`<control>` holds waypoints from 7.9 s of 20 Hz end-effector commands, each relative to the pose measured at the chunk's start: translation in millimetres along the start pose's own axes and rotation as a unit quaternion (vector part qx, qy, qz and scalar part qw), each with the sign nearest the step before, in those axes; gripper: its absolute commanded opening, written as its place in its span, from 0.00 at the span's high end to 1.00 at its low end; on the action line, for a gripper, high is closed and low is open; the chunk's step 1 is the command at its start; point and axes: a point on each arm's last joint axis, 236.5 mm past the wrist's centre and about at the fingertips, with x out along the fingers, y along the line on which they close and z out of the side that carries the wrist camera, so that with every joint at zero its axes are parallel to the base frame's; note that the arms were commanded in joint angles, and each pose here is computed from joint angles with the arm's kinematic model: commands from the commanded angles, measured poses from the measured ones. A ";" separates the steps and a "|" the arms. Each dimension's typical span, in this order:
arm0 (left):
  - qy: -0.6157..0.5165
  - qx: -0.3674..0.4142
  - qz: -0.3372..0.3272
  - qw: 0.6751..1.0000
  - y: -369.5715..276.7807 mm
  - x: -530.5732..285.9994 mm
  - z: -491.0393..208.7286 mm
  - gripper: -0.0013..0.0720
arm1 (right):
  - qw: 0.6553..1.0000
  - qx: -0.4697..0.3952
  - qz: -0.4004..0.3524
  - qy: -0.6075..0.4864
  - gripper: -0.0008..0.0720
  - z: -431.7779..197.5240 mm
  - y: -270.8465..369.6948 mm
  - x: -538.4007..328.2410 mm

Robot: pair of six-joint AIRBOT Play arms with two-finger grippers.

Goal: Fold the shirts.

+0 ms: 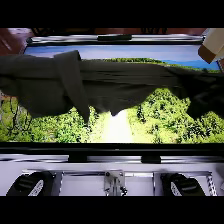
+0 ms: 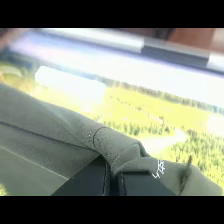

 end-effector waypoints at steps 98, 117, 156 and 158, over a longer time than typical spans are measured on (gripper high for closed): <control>0.078 -0.027 0.295 0.952 123.4 -62.7 -28.2 0.93 | 0.992 0.000 -0.116 -0.042 0.91 63.9 -36.8 -71.2; 0.301 -0.047 0.317 0.898 199.7 24.9 -188.3 0.93 | 0.972 0.152 -0.083 0.159 0.91 -128.3 -86.6 71.4; 0.471 -0.365 0.123 0.794 185.8 187.1 -415.9 0.93 | 0.924 0.254 -0.004 0.287 0.91 -247.2 -67.5 195.6; 0.419 -0.329 0.104 0.839 193.3 202.7 -357.8 0.93 | 0.938 0.218 -0.009 0.270 0.91 -230.5 -72.6 190.2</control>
